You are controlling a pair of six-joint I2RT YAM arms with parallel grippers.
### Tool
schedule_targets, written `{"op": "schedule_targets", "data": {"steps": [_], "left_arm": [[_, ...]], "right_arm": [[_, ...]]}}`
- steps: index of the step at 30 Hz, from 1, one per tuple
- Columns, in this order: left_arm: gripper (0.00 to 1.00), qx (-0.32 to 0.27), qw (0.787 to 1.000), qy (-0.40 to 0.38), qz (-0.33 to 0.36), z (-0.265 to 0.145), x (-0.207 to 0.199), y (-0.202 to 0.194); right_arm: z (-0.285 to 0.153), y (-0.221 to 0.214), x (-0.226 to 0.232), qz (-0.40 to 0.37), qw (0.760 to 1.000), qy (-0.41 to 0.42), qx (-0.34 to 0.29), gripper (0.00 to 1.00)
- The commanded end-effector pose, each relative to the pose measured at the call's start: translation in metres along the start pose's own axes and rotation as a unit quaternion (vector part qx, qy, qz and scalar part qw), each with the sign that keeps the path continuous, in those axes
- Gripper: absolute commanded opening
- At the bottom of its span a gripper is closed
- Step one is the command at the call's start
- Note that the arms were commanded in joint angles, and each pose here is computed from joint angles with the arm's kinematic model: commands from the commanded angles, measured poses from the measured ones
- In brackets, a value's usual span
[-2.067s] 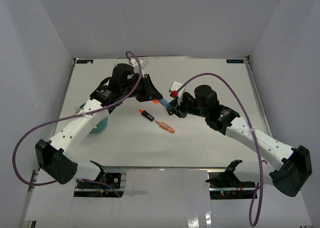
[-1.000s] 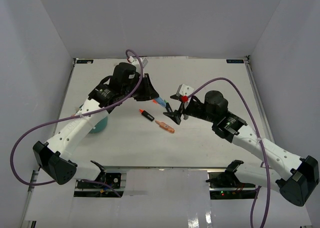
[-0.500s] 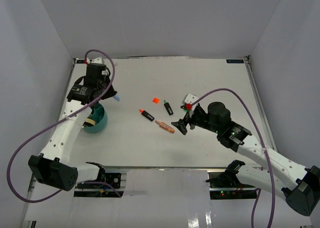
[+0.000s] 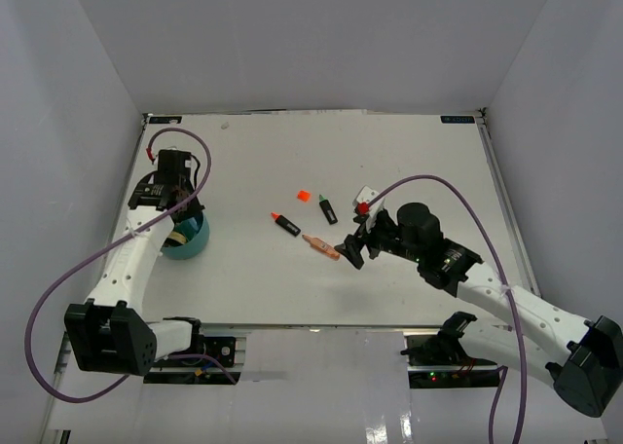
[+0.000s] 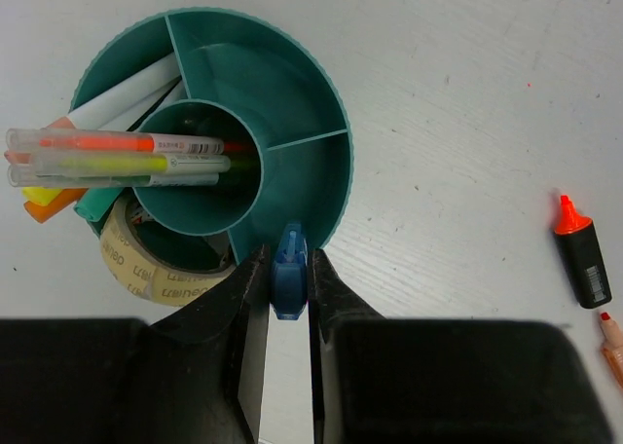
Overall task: Sort the stationery into containers
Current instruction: Place the pen in the storage box.
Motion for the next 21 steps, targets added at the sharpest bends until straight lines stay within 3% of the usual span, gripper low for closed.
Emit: {"op": "schedule_targets", "data": {"steps": [1, 3, 8, 13, 21], "left_arm": [[0.00, -0.045, 0.999, 0.003, -0.017, -0.008, 0.004, 0.013], [0.00, -0.045, 0.999, 0.012, -0.016, -0.005, 0.006, 0.012], [0.16, -0.031, 0.999, 0.016, -0.016, 0.002, 0.009, 0.001], [0.20, -0.021, 1.000, 0.016, -0.017, 0.006, 0.012, -0.009], [0.36, -0.027, 0.999, 0.014, -0.021, 0.004, 0.013, -0.008]], "right_arm": [[0.003, 0.004, 0.002, 0.003, 1.000, 0.006, -0.019, 0.90], [0.004, 0.000, 0.002, 0.004, 1.000, 0.007, -0.014, 0.90], [0.009, -0.003, 0.003, 0.010, 1.000, 0.009, -0.011, 0.90], [0.014, -0.005, 0.002, 0.016, 1.000, 0.009, -0.003, 0.90], [0.025, -0.011, 0.000, 0.029, 0.999, 0.011, 0.025, 0.91]]}}
Point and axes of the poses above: each gripper's point midway between its finger pads, its own z axis out along the fingers, its own x axis along the line the jaws close on, y = z × x, the point moved 8 cm from there along -z, back along the fingers, and after that the axes turned 5 degrees about -z, right-handed, at the moved point
